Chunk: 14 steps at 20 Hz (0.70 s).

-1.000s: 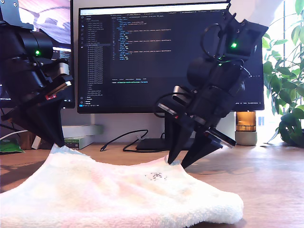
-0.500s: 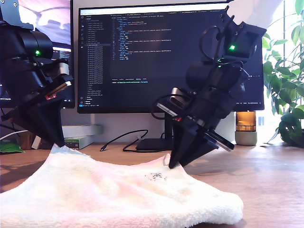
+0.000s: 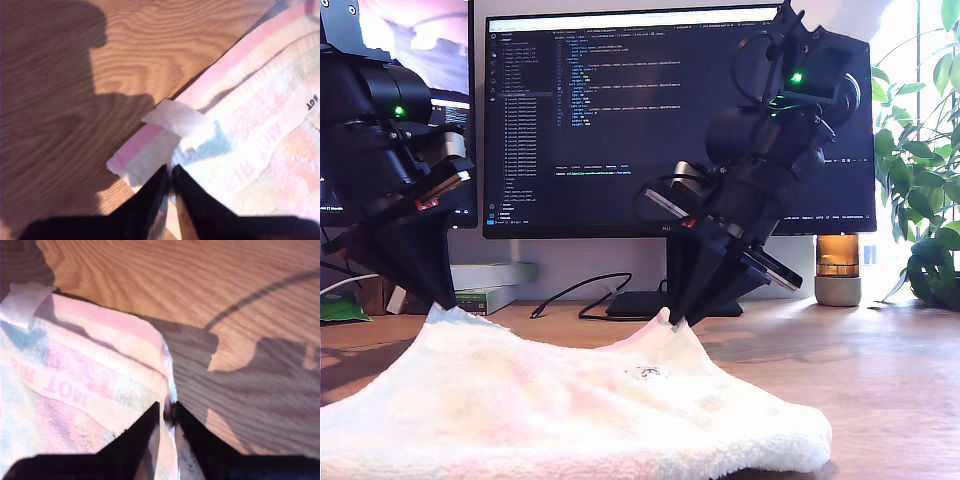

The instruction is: Fold the tea towel to a neat square and place it to the right

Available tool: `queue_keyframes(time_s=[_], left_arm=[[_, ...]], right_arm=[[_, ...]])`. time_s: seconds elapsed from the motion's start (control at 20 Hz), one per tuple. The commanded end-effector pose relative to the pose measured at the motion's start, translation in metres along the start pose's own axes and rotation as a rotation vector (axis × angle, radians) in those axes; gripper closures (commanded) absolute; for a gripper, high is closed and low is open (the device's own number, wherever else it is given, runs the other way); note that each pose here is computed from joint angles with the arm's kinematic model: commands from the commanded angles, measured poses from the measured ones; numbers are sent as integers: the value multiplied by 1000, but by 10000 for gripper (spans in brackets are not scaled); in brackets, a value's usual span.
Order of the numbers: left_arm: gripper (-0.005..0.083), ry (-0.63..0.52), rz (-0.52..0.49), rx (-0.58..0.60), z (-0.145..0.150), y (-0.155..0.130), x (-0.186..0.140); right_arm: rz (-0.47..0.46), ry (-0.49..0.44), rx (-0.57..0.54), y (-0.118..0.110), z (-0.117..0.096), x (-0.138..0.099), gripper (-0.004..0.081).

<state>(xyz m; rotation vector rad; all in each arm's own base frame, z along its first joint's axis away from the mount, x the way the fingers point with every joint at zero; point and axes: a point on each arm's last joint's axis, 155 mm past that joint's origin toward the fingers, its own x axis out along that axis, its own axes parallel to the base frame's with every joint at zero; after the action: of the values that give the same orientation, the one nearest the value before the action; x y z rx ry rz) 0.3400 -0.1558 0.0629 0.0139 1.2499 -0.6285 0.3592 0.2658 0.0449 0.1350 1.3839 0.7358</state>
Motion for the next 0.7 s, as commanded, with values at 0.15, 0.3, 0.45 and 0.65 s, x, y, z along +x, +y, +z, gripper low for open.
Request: queue_keyframes(time_s=[0.15,0.3,0.45,0.65], left_arm=[[797,2,-5,3,2,0,2],[797,0,-15,3,2,-2,2],[797,0,-19,3,2,-2,2],[797,2,-19,20,1,-2,2]], right_arm=[[-5,62,7,-5,-16,9,703],[-5,68,4,-5,-17,9,769],[-4,61,-3,-4,-15,9,783],[-4,62,1,-4,-16,9,783]])
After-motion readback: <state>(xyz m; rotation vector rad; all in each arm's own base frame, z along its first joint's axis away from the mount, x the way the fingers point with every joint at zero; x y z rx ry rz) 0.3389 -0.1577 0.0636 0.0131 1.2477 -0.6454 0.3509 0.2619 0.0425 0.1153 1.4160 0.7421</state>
